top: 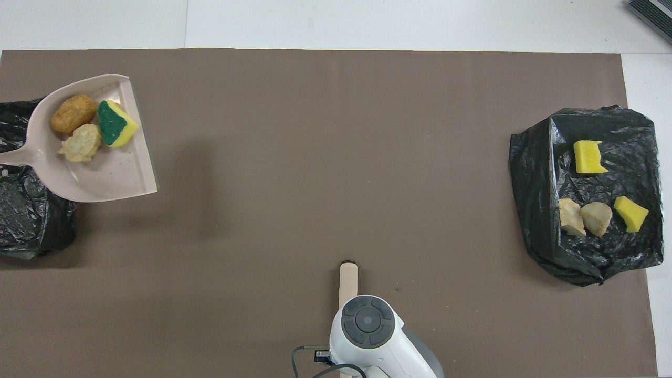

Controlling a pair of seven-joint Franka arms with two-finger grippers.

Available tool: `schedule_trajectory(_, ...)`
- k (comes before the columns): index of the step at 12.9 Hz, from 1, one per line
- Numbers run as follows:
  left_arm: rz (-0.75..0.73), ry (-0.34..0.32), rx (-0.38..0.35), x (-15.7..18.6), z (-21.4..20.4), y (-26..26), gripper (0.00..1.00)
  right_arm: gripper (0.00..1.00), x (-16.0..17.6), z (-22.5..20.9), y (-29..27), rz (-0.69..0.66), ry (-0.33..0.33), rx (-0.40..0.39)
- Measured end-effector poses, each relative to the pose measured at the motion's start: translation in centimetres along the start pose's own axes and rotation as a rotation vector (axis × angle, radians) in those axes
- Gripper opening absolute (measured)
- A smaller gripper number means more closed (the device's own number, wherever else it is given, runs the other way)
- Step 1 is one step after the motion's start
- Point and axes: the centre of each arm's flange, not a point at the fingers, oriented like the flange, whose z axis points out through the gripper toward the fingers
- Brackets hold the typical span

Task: Sweep and dump trash in bin

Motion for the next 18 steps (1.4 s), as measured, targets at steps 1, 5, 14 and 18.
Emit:
schedule_trajectory(1,-0.009,-0.004,0.003,-2.2,-0.1,-0.4,0.31,0.42,0.0,0.0,0.0,0.0,0.001,-0.001)
schedule_trajectory(5,0.025,-0.072,0.008,-11.4,-0.2,-2.6,0.31,0.87,1.4,-1.6,0.1,-0.008,0.067,0.005)
schedule_trajectory(14,0.18,-0.493,-0.034,-19.7,2.0,-5.7,0.31,1.0,13.7,-17.7,11.2,0.095,0.383,0.047)
schedule_trajectory(18,0.27,-0.608,-0.069,-18.2,3.3,-6.7,0.31,1.0,15.4,-22.4,14.6,0.144,0.45,0.073)
